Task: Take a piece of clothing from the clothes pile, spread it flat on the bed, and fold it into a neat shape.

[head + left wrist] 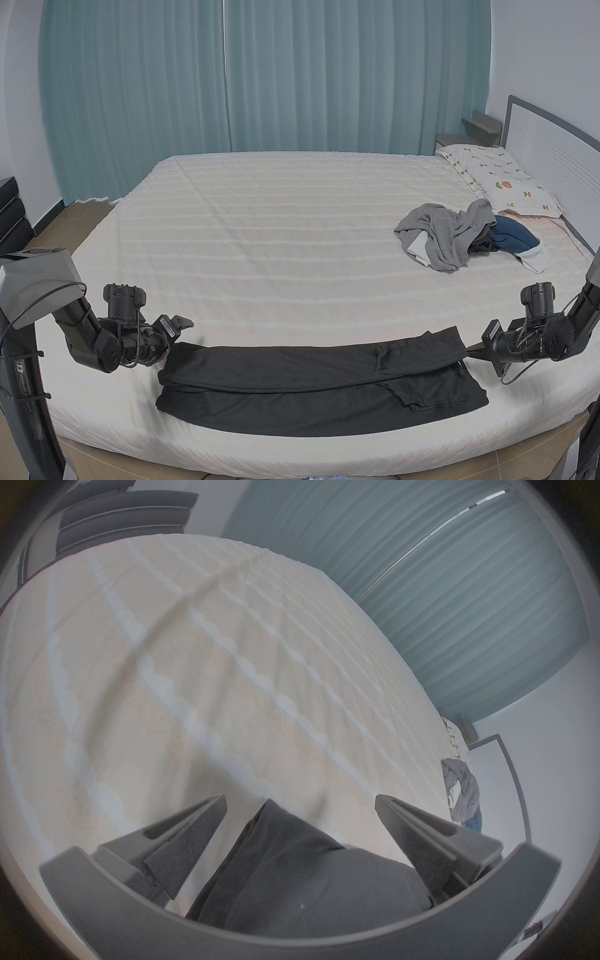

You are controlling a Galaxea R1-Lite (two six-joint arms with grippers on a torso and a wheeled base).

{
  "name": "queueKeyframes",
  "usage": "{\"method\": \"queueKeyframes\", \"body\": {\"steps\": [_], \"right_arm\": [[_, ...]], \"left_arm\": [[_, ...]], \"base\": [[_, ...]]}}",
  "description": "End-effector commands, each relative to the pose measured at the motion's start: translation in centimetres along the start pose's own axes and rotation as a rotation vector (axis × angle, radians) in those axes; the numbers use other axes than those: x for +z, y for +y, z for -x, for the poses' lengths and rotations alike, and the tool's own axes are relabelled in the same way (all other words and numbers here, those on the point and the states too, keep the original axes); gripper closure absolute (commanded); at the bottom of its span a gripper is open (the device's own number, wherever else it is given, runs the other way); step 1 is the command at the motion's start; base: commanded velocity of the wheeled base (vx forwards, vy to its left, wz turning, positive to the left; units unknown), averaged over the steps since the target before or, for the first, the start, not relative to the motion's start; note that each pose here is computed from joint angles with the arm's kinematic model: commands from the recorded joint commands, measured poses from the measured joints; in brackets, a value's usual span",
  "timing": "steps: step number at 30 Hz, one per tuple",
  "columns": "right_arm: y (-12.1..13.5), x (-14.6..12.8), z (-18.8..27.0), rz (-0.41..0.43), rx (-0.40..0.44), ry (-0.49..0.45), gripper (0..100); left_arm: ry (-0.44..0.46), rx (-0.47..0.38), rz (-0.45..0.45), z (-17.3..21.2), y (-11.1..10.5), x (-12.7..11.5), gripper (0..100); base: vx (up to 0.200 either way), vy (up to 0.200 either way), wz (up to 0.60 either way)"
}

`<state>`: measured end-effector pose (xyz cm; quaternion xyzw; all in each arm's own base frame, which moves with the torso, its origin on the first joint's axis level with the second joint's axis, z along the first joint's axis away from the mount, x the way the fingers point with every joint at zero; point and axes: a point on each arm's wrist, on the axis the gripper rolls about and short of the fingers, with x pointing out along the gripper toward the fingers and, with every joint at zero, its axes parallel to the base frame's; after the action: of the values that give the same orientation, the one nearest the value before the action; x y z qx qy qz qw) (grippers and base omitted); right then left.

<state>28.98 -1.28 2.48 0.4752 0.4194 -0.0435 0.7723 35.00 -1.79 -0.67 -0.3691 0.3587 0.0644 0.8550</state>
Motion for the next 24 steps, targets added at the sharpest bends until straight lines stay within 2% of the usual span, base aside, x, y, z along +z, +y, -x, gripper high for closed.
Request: {"method": "queueKeyframes", "body": {"steps": [1,9,15,24], "right_arm": [[-0.1,-0.4,0.0,0.007,0.004,0.004,100],[-0.5,-0.3,-0.9,0.009,0.004,0.005,100],[-0.7,-0.3,-1.6,0.023,0.022,-0.007,100],[-1.1,-0.6,-1.9,0.035,0.025,-0.019,100]], "left_arm": [[-0.003,0.031,-0.014,-1.9,0.1,-0.8,100],[-0.069,0.098,0.021,-2.2,0.5,-0.6,100],[-0.151,0.067,0.083,-2.2,0.2,-0.2,100],[-0.155,0.079,0.09,-2.7,0.9,-0.1,100]], "base": [[0.0,0.0,0.0],[0.0,0.0,0.0],[0.0,0.0,0.0],[0.0,0.0,0.0]]}}
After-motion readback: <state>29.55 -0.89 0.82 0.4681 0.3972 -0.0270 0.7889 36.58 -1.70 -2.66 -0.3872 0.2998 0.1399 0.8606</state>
